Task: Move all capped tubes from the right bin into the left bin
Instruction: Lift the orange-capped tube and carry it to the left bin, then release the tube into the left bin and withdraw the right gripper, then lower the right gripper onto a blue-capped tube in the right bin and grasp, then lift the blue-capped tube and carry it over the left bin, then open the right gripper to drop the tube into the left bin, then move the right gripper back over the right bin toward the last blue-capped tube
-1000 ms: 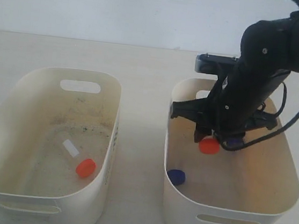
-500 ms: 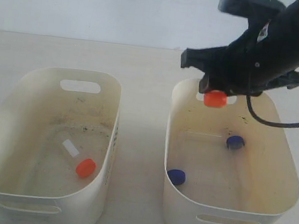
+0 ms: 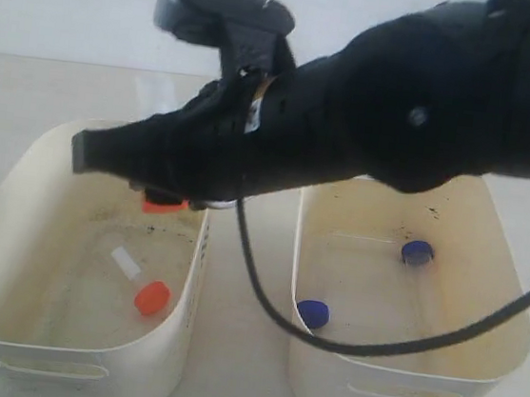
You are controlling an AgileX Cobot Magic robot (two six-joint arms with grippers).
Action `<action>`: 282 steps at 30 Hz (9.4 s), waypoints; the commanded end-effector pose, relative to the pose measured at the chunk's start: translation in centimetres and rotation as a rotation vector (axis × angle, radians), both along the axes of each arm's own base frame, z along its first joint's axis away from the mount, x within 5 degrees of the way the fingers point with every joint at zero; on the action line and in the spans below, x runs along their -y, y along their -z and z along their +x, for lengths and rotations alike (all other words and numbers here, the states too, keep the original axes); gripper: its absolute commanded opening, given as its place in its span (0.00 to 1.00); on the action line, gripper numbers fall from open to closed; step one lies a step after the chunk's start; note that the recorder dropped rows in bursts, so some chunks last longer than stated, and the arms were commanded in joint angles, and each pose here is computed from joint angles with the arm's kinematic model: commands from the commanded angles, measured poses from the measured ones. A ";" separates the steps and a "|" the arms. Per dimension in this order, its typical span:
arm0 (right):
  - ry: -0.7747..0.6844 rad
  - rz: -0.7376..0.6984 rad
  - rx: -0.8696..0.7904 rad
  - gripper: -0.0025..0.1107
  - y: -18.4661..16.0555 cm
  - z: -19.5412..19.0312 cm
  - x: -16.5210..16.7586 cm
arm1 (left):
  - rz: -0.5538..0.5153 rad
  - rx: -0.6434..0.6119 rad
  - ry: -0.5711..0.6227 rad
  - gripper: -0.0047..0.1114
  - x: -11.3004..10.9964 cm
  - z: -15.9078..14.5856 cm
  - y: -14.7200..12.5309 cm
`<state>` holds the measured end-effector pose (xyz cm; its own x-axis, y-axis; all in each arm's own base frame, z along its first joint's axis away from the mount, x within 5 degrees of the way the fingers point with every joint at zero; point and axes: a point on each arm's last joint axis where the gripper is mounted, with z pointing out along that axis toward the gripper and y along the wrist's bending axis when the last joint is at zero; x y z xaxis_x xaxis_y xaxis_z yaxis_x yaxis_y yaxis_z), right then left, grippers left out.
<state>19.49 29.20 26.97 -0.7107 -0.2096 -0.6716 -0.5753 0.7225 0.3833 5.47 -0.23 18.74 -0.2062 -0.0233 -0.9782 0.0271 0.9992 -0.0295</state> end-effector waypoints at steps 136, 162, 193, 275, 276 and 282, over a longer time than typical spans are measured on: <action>0.462 -0.731 -0.489 0.76 15.0 9.2 11.8 | -0.011 -0.001 0.003 0.08 0.0 0.0 0.1; 0.394 -0.803 -0.471 0.02 13.6 8.9 12.3 | -0.011 -0.001 0.003 0.08 0.0 0.0 0.1; 0.026 0.048 0.043 0.02 -2.3 3.8 -4.5 | -0.011 -0.001 0.003 0.08 0.0 0.0 0.1; 0.293 -0.319 -0.460 0.02 2.5 9.5 12.9 | -0.011 -0.001 0.003 0.08 0.0 0.0 0.1; 0.295 -0.318 -0.470 0.02 2.7 9.5 12.8 | -0.011 -0.001 0.003 0.08 0.0 0.0 0.1; 0.322 -0.325 -0.521 0.02 3.8 9.8 12.6 | -0.011 -0.001 0.003 0.08 0.0 0.0 0.1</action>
